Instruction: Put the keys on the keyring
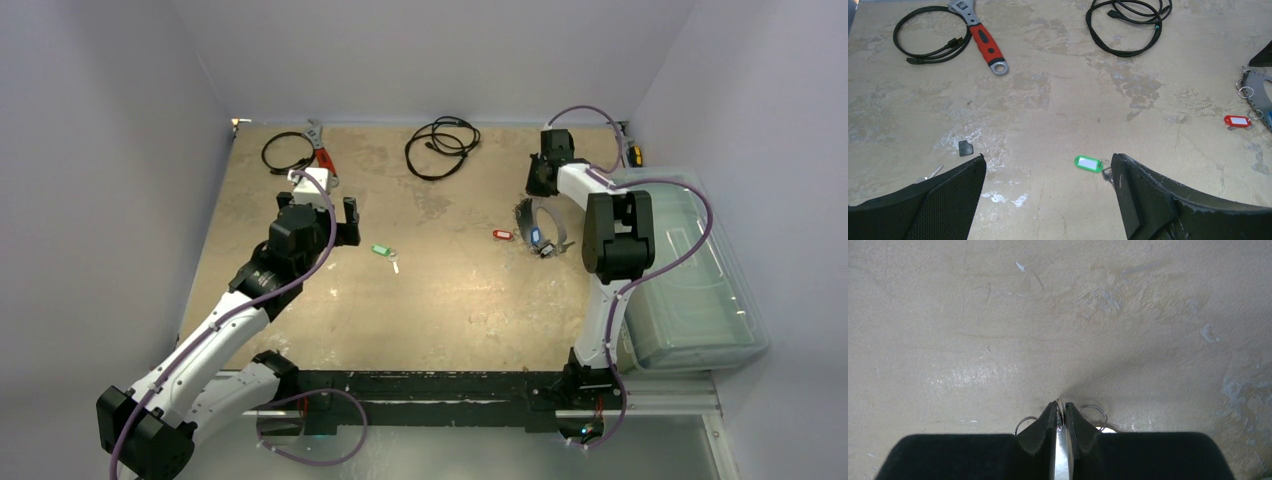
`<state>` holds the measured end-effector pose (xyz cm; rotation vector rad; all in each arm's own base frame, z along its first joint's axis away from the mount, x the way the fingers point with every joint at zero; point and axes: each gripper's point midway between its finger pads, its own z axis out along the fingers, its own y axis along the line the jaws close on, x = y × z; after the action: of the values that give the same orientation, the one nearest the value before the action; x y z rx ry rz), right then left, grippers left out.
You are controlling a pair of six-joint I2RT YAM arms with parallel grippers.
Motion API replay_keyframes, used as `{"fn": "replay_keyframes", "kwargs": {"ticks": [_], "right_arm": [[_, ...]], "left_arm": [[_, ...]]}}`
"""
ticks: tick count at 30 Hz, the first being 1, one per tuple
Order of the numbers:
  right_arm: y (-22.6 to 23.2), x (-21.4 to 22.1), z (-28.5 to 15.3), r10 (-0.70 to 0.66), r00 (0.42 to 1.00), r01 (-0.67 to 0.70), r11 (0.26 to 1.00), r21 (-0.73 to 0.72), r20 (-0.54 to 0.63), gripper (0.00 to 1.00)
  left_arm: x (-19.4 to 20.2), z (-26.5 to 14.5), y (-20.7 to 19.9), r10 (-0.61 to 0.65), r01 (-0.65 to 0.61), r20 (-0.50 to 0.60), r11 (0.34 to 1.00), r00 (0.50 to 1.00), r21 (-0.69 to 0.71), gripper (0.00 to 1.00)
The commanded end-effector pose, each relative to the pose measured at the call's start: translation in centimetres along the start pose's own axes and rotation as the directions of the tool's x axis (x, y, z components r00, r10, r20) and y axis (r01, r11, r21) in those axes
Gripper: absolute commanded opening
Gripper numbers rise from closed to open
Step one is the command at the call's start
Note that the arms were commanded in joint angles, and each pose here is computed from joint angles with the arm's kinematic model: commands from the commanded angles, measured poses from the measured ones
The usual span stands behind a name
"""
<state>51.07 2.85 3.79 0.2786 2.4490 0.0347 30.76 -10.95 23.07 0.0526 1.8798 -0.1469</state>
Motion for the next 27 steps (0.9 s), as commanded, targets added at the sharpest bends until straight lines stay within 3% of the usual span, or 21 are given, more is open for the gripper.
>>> {"fn": "replay_keyframes", "kwargs": {"ticks": [1,4,13,20,27], "right_arm": [[0.3,-2.1,-0.3,0.003,0.999,-0.003,1.0,-0.01,0.047,0.14],[0.3,-2.0,-0.3,0.003,0.999,-0.002,1.0,-0.011,0.045,0.14],[0.2,-1.9,-0.2,-0.001,0.999,0.001,1.0,-0.004,0.037,0.0],[0.3,-2.1,-0.7,-0.015,0.999,0.016,1.0,-0.009,0.039,0.0],[0.6,-4.1,-3.4,-0.025,0.992,0.029,0.999,-0.034,0.121,0.0]], "left_arm": [[-2.3,-0.2,-0.5,-0.004,0.003,0.066,1.0,0.998,0.021,0.94],[-2.3,-0.2,-0.5,-0.005,0.003,0.066,1.0,0.998,0.022,0.94],[-2.3,-0.2,-0.5,-0.004,0.002,0.067,1.0,0.998,0.024,0.94],[-2.7,-0.5,-0.6,0.0,-0.003,0.086,0.999,0.996,0.037,0.94],[-3.0,-0.8,-0.1,-0.004,0.002,0.112,1.0,0.994,0.019,0.95]]}}
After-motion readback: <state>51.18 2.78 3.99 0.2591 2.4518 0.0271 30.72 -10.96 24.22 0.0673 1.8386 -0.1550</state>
